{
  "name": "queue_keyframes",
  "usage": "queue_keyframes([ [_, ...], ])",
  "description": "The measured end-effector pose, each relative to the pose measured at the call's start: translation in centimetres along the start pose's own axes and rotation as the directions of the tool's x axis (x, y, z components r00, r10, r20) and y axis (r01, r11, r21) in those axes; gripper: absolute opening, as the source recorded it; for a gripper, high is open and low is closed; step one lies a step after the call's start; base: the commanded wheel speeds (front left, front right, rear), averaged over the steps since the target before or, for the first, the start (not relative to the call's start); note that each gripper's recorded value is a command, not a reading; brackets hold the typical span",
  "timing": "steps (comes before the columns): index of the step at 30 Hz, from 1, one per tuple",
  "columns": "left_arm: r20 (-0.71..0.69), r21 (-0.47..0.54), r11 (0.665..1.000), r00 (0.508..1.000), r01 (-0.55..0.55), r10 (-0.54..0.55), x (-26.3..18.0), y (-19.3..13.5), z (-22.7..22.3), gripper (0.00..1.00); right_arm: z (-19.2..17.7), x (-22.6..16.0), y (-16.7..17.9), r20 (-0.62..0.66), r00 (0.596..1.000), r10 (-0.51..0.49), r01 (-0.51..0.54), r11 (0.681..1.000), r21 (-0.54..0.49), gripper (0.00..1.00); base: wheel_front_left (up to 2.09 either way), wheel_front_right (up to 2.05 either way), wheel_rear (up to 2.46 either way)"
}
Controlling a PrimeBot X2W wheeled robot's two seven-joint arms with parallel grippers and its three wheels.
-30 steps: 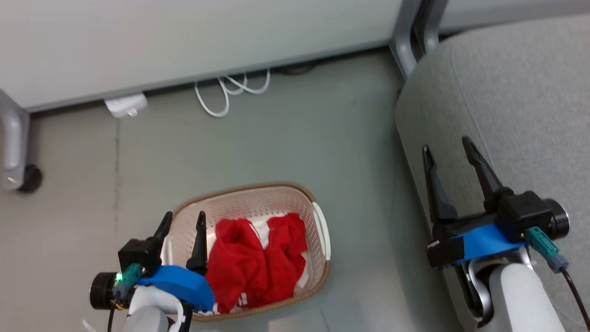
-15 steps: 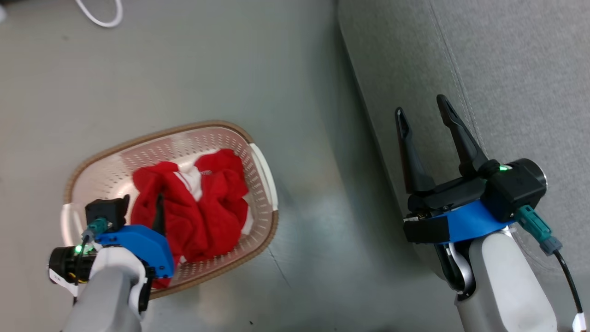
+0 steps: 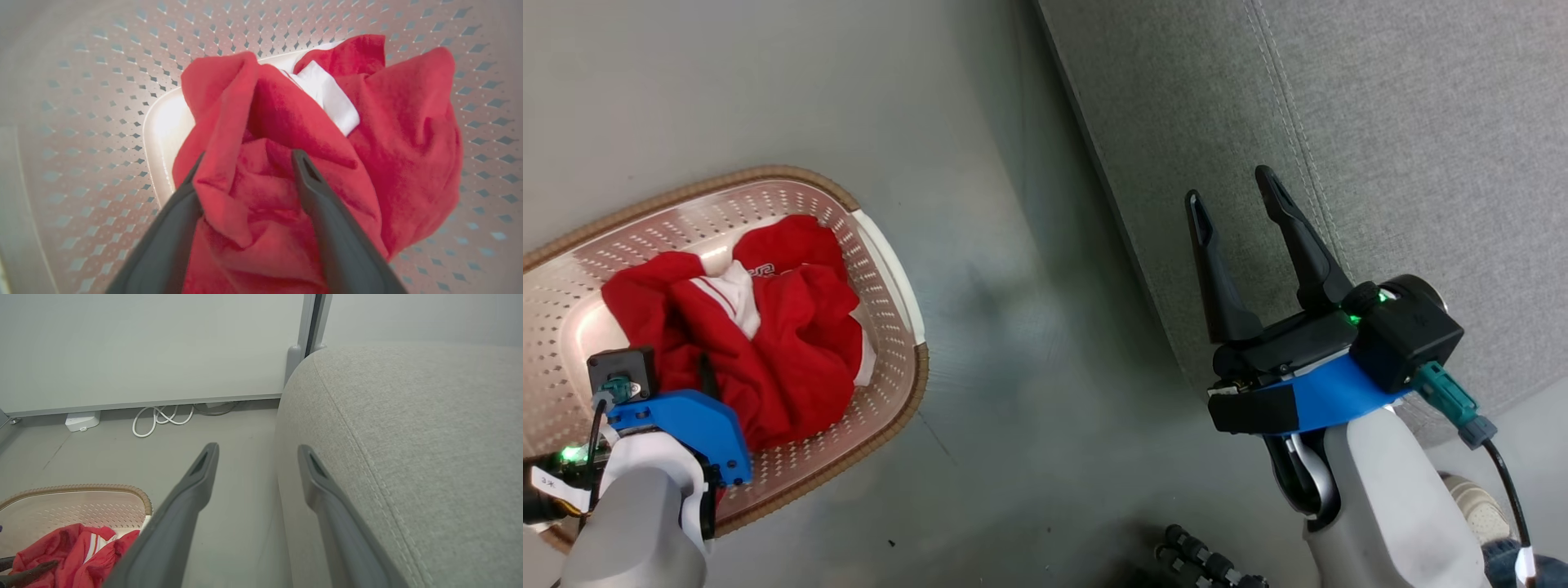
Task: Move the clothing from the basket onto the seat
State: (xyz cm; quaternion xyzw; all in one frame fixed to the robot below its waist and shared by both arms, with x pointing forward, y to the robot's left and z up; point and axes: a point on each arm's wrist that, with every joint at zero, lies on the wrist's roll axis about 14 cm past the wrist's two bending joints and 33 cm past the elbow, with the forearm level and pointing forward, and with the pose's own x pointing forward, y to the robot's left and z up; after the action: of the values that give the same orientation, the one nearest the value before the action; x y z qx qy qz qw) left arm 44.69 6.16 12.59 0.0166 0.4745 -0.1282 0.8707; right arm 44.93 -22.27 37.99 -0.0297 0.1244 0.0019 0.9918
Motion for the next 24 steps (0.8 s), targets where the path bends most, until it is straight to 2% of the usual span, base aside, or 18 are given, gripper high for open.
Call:
queue_keyframes([
  [1,-0.011,0.0,1.0,1.0,0.002,-0.002,0.2,-0.1,-0.3,1.0,-0.2,0.0,-0.1,-0.005,1.0,-0.002,0.002,1.0,0.004,1.0,0.0,0.0,0.0],
  [2,-0.021,-0.001,1.0,1.0,0.003,-0.003,0.4,-0.1,-0.7,0.61,-0.4,0.0,-0.1,-0.008,1.0,-0.004,0.004,1.0,0.003,1.0,0.0,0.0,0.0],
  [3,-0.028,-0.005,1.0,1.0,0.007,-0.007,0.5,-0.3,-0.9,0.06,-0.5,0.0,-0.2,-0.012,1.0,-0.005,0.005,1.0,0.004,1.0,0.0,0.0,0.0],
  [4,-0.029,-0.005,1.0,1.0,0.009,-0.009,0.6,-0.3,-0.9,0.0,-0.7,0.1,-0.2,-0.015,1.0,-0.006,0.006,1.0,0.008,1.0,0.0,0.0,0.0],
  [24,-0.025,-0.018,0.999,0.999,0.042,-0.042,-0.6,-1.3,-1.1,0.0,-0.3,1.0,0.6,0.002,1.0,0.024,-0.024,1.0,-0.01,1.0,0.0,0.0,0.0],
])
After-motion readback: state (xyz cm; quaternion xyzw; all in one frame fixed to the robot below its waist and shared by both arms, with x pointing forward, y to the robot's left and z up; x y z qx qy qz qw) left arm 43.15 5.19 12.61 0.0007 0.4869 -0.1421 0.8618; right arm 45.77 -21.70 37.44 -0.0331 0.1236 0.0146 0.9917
